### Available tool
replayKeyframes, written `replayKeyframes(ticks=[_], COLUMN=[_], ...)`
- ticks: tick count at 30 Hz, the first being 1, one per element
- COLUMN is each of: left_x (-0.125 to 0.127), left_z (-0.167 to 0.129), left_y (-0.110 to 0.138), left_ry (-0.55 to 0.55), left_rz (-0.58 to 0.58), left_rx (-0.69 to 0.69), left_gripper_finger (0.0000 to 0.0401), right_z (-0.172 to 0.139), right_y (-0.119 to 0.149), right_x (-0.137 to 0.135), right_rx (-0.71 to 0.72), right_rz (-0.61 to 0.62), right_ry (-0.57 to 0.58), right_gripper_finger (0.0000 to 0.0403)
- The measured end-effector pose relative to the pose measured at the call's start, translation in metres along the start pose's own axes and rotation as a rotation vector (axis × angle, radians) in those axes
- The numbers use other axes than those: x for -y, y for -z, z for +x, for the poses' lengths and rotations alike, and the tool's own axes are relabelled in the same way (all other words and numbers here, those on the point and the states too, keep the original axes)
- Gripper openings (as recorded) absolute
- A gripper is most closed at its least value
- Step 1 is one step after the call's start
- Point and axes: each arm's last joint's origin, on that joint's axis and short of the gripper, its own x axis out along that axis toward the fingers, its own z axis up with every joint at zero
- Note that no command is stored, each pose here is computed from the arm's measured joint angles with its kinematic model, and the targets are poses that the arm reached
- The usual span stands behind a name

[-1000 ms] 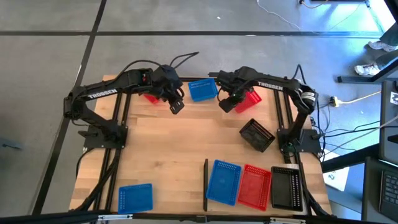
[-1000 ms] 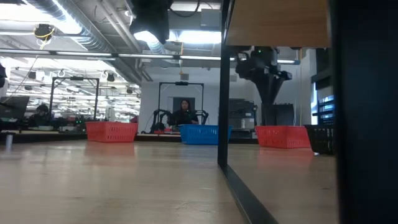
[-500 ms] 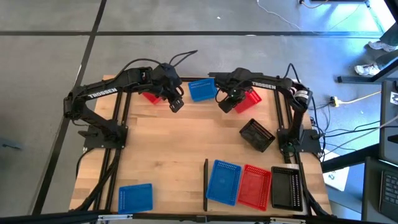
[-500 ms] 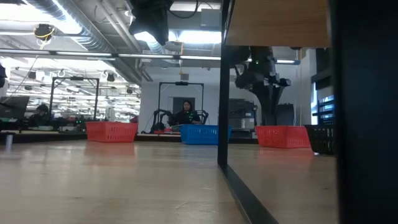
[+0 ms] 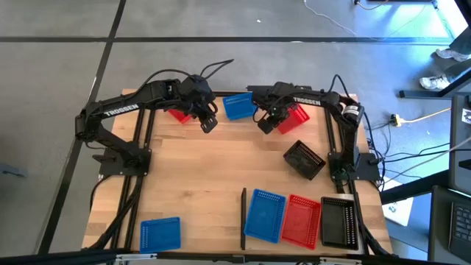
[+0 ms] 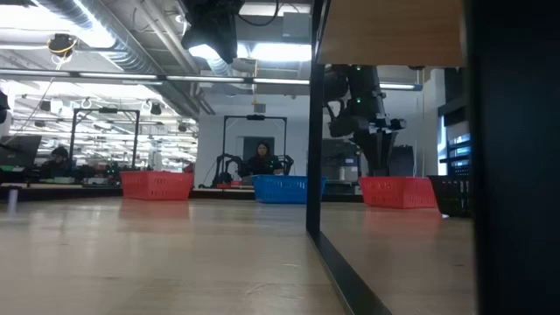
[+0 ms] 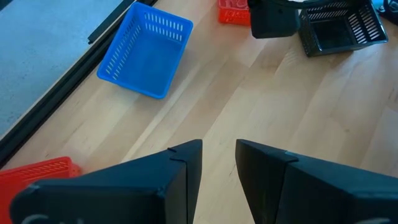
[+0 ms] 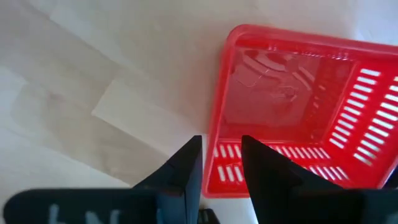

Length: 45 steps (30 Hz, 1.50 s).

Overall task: Stack baskets on shelf by color
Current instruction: Stack the right red bin on top of the red bin on the shelf

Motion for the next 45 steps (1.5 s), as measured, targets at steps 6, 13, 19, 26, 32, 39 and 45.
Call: replayKeyframes(ticks=[6, 13, 19, 26, 32, 39, 45], left_x=[0.0, 0.0, 0.0, 0.0, 0.0, 0.001, 0.001], left_z=[0.0, 0.0, 0.0, 0.0, 0.0, 0.0, 0.0], left_y=[0.0, 0.0, 0.0, 0.0, 0.0, 0.0, 0.0], left_ry=[0.0, 0.0, 0.0, 0.0, 0.001, 0.002, 0.002], left_rz=[0.0, 0.0, 0.0, -0.001, 0.0, 0.001, 0.001], left_rx=[0.0, 0.0, 0.0, 0.0, 0.0, 0.0, 0.0], left_gripper_finger=[0.0089, 0.0089, 0.0089, 0.0089, 0.0089, 0.0089, 0.0089], right_z=[0.001, 0.001, 0.001, 0.0, 0.0, 0.0, 0.022], right_y=[-0.002, -0.002, 0.002, 0.009, 0.007, 0.002, 0.009], right_x=[0.005, 0.005, 0.006, 0.004, 0.001, -0.001, -0.001], right_rx=[-0.017, -0.022, -0.064, -0.15, -0.1, -0.047, -0.075], right_rz=[0.018, 0.043, 0.174, 0.25, 0.253, 0.257, 0.253], right_ry=[-0.04, -0.04, -0.024, -0.055, -0.041, -0.044, -0.043], right_gripper_finger=[0.011, 0.011, 0.011, 0.011, 0.011, 0.011, 0.011])
